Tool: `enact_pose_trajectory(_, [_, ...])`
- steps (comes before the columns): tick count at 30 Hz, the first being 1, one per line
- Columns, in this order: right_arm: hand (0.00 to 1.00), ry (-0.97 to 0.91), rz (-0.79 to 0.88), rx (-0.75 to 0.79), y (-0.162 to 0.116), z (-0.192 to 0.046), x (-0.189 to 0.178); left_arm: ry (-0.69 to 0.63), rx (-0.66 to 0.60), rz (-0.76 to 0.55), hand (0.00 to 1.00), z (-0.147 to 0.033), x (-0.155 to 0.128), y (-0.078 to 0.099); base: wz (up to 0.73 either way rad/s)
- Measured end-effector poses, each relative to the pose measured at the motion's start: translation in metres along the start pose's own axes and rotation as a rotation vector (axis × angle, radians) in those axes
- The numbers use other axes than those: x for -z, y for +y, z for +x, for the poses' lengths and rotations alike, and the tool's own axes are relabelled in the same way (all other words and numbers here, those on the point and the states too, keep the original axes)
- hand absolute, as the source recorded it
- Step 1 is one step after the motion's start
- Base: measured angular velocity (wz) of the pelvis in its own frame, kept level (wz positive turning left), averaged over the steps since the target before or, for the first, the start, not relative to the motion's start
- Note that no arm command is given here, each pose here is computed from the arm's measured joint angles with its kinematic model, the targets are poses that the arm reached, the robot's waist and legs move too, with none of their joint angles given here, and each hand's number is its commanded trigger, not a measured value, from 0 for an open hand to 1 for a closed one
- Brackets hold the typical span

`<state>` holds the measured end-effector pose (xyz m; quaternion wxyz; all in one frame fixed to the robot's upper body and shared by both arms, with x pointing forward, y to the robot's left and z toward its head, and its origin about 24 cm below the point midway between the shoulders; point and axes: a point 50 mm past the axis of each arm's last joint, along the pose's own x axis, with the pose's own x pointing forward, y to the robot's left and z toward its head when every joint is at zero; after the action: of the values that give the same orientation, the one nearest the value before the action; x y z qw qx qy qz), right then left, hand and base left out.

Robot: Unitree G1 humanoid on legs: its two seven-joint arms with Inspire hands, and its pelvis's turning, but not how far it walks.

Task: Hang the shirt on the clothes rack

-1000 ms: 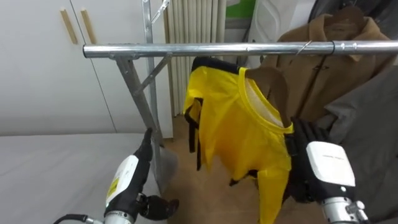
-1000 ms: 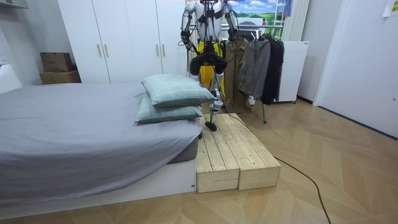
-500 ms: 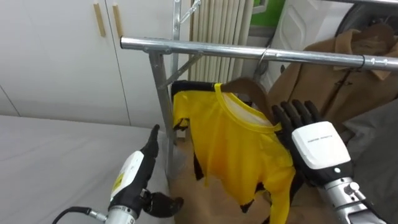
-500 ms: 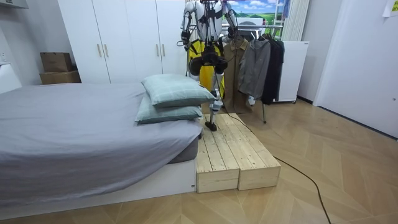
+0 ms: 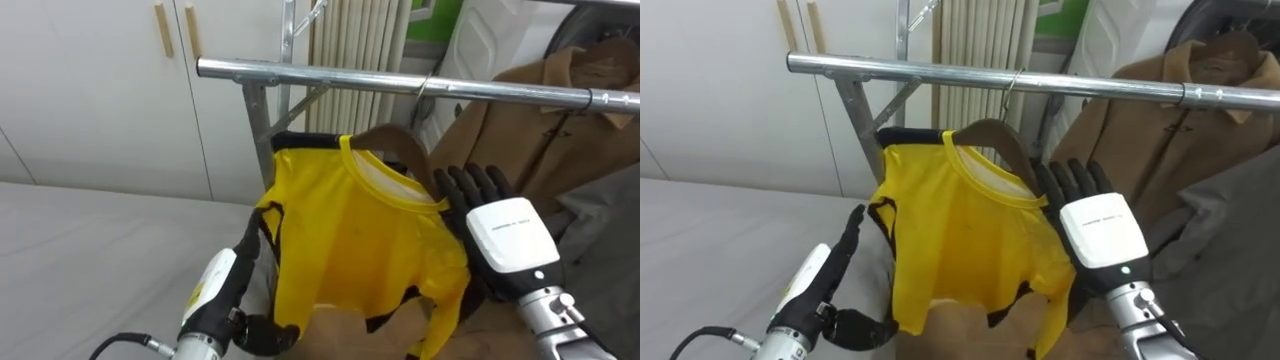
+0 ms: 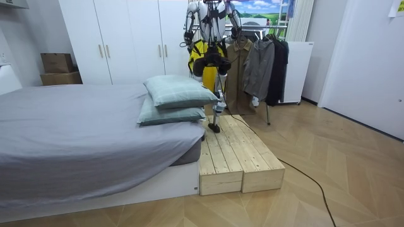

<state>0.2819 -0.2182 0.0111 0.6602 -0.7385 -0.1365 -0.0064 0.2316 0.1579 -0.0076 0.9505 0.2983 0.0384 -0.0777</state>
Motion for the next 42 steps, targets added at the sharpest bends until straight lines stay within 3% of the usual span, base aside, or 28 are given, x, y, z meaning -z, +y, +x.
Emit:
enact_pose_trajectory(15, [0.0,0.179,0.358,-0.028,0.006,-0.004,-0.007,0.005,0.007,0.0,0.0,0.0,0.0,0.0,0.03])
enact_pose_trajectory(26, [0.0,0.588,1.023,-0.018,0.016,-0.016,0.015,-0.014,-0.014,0.009,0.0,0.0,-0.004,0.006,-0.01])
enact_pose_trajectory(32, [0.0,0.679,1.313,0.015,0.015,-0.025,0.02,-0.024,-0.036,0.008,0.0,0.0,-0.005,0.01,-0.05])
enact_pose_trajectory(42, [0.0,0.707,1.429,0.008,0.018,-0.034,0.021,-0.044,-0.107,0.01,0.0,-0.002,-0.004,0.019,0.0])
